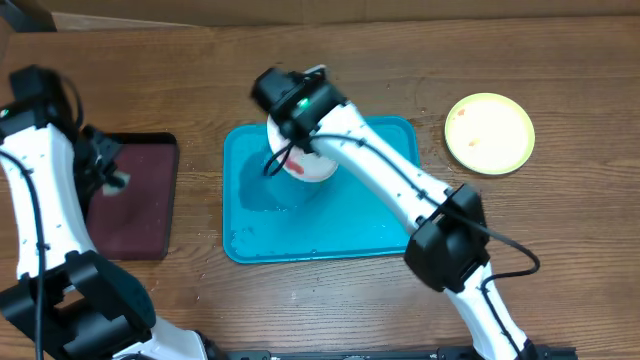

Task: Clean dirty plates on tray and stack at the side
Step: 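Lift the sponge back to the water tray with the left gripper, then carry the white plate right and stack it on the yellow plate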

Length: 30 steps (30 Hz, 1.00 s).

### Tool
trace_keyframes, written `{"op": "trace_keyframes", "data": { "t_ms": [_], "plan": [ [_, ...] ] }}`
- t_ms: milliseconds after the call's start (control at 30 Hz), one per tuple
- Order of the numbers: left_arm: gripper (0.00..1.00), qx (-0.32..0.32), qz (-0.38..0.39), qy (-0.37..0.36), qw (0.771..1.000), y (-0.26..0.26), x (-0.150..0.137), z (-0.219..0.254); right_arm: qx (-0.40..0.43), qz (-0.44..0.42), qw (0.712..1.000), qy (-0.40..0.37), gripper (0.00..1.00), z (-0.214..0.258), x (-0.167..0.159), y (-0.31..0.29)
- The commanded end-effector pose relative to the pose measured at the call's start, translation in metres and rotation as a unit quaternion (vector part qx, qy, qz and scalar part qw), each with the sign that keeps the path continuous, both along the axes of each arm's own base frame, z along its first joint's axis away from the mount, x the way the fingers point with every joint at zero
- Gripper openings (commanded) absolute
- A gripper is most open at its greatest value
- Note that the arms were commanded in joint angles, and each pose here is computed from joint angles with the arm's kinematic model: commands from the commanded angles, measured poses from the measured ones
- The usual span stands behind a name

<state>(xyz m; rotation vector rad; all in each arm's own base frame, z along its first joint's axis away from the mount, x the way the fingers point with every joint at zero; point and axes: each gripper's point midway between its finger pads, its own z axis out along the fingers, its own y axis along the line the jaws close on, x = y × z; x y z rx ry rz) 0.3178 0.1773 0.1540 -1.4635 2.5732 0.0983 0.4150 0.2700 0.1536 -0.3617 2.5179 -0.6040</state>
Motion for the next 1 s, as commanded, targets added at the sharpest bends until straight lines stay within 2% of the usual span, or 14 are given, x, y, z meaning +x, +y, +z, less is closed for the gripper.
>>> {"op": "trace_keyframes", "data": {
  "t_ms": [0,167,333,500,667,767,867,967],
  "plan": [
    [0.04,-0.04,0.012,-0.001,0.999,0.003,-0.009,-0.02,-0.092,-0.006,0.982,-0.163,0.04,0.083,0.004,-0.008],
    [0.04,-0.061,0.03,-0.018,0.998,0.01,-0.011,-0.029,-0.147,0.013,0.955,-0.256,0.04,0.119,-0.015,0.017],
    [0.04,-0.066,0.027,-0.028,0.997,0.009,-0.007,-0.028,-0.146,0.038,0.95,-0.275,0.04,0.126,-0.027,0.04],
    [0.04,-0.067,0.027,-0.028,0.997,0.009,-0.007,-0.028,-0.19,0.025,0.926,-0.325,0.04,0.15,-0.029,0.037],
    [0.04,-0.067,0.026,-0.029,0.997,0.009,-0.007,-0.028,-0.195,0.036,0.931,-0.305,0.04,0.145,-0.026,0.037],
    [0.04,-0.066,0.025,-0.028,0.997,0.009,-0.007,-0.028,-0.17,0.045,0.945,-0.276,0.04,0.131,-0.022,0.038],
    [0.04,-0.066,0.025,-0.028,0.997,0.009,-0.007,-0.028,-0.112,0.066,0.97,-0.208,0.04,0.101,-0.018,0.044],
    [0.04,-0.065,0.021,-0.027,0.997,0.009,-0.007,-0.028,-0.02,0.068,0.99,-0.121,0.04,0.068,-0.011,0.044]
  ]
}}
